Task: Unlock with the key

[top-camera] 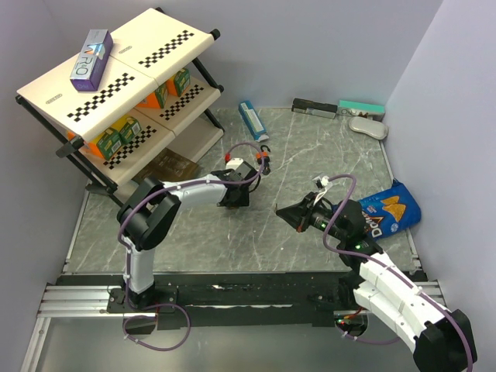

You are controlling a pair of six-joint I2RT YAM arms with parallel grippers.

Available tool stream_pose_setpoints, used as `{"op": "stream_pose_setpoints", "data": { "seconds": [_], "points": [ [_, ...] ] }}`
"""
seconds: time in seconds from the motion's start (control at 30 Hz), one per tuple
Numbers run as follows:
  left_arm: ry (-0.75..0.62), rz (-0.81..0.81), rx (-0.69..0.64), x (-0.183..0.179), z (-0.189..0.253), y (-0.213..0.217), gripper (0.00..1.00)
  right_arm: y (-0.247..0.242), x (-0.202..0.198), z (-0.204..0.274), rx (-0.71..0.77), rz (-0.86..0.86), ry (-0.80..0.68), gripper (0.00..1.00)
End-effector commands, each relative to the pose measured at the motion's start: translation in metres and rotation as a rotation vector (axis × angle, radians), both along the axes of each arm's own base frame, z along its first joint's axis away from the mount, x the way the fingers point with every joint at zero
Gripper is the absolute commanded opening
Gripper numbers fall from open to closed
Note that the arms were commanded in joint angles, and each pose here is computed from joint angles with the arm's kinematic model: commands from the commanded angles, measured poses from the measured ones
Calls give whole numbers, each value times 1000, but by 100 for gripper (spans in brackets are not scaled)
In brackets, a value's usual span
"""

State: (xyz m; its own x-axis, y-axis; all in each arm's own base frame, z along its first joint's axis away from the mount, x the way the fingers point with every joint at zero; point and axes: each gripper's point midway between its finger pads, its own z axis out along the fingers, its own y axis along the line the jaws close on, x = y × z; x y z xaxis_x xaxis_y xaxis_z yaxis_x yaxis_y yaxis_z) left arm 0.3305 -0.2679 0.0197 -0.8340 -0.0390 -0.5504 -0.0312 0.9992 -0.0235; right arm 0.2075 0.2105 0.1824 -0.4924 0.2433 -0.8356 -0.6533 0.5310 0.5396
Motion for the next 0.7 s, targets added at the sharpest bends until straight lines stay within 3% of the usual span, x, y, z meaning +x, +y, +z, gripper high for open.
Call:
{"op": "stream_pose_setpoints", "data": {
  "seconds": [0.0, 0.1, 0.3, 0.47, 0.67],
  "points": [
    [132, -28, 60, -26, -34, 12, 58, 0, -1, 9, 24, 4, -40, 0],
    [153, -48, 3, -30, -37, 5, 48, -1, 0, 8, 19, 3, -42, 0],
    [221, -65, -98, -42, -53, 6, 2, 3, 1, -11, -6, 4, -5, 0],
    [180, -58, -310, -42, -34, -17, 1, 25, -1, -40, -46, 8, 89, 0],
    [139, -36, -457, -43, -17, -32, 1, 69, -5, -66, -49, 95, 224, 0]
  ]
}}
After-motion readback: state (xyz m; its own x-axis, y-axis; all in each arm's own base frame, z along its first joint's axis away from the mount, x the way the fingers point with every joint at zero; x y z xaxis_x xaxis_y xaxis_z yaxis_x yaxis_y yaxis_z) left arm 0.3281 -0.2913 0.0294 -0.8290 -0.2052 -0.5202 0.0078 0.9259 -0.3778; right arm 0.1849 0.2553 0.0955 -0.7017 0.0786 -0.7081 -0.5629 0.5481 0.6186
